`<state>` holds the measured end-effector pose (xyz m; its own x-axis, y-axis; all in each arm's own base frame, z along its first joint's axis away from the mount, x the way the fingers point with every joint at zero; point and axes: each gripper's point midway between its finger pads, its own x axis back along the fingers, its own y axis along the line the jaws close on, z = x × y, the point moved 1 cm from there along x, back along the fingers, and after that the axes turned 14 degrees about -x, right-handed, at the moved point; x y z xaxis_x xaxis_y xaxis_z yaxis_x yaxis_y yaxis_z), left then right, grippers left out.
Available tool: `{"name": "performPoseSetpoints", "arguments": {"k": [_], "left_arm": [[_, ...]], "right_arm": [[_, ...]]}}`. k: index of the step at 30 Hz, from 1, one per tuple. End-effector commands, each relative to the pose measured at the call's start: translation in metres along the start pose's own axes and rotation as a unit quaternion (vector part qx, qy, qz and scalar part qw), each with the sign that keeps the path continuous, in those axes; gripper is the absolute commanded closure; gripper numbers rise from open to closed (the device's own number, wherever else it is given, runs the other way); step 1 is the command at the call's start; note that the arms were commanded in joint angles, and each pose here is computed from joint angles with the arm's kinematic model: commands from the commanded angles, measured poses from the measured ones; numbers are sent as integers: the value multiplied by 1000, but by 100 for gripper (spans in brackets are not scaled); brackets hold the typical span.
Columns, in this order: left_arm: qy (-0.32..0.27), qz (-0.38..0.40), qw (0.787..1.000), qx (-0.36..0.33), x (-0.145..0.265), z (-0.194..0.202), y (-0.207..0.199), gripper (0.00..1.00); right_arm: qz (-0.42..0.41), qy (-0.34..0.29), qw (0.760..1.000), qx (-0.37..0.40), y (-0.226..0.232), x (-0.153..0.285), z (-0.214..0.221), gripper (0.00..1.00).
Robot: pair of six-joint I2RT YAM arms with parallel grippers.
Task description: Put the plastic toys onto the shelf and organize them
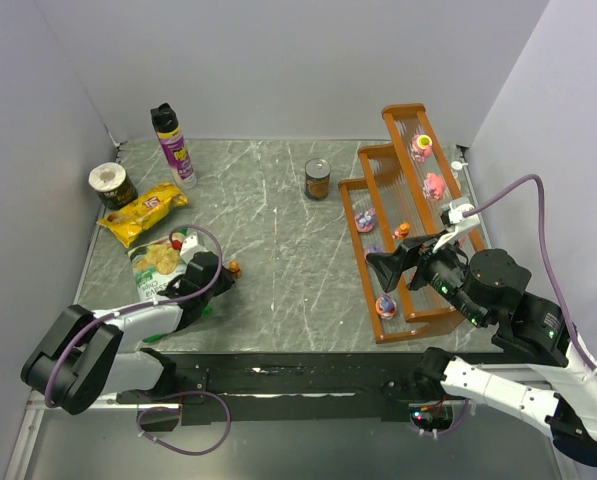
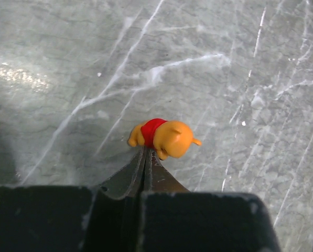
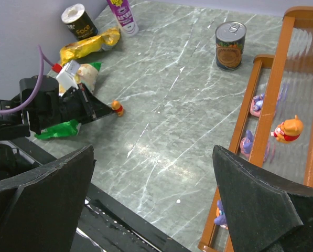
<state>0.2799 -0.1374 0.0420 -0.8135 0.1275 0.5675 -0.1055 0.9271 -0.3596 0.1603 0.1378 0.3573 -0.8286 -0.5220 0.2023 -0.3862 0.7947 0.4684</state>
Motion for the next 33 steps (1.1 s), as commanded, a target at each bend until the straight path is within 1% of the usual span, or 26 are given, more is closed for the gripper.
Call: {"name": "performPoseSetpoints", "arguments": {"k": [1,7,10,11,12,13,14,17,20,22,23,24,26,28,33], "left_arm": [[-8,25,1000,-4,2,-4,-9,94],[9,46,999,-10,11,6,-9,87],[19,60,998,-17,15,12,-11,81],[18,70,997,-22,18,12,-15,69],[19,68,997,-27,19,14,-14,62],[16,67,997,-33,20,13,-14,58],[7,68,997,-39,22,10,-17,51],[-6,67,996,-51,24,4,-19,40],[-20,57,996,-64,23,-5,-22,36],[-36,45,996,-72,20,-17,-23,35],[-31,34,996,-79,17,-15,-21,35],[-42,24,995,-85,15,-24,-23,35],[-36,5,995,-97,10,-24,-19,35],[-44,-2,993,-107,6,-31,-21,35],[-33,-24,990,-135,-6,-32,-21,35]], "right_arm": [[-5,-14,1000,-3,3,-2,-5,0],[-6,-16,1000,-3,3,-3,-5,0],[-7,-15,1000,-2,4,-4,-5,0],[-8,-14,1000,-1,4,-5,-5,0],[-8,-13,1000,0,4,-5,-4,0],[-7,-14,1000,-1,4,-6,-5,0],[-10,-13,1000,-2,5,-6,-4,0],[-17,-13,1000,-2,8,-5,-5,0],[-20,-16,1000,-4,9,-3,-8,0],[-21,-17,1000,-5,9,-3,-8,0],[-23,-16,1000,-5,10,-2,-8,0],[-22,-15,1000,-4,9,-2,-7,0],[-18,-16,1000,-5,8,-1,-7,0],[-17,-15,1000,-5,7,0,-7,0],[-16,-21,1000,-4,6,2,-10,0]]}}
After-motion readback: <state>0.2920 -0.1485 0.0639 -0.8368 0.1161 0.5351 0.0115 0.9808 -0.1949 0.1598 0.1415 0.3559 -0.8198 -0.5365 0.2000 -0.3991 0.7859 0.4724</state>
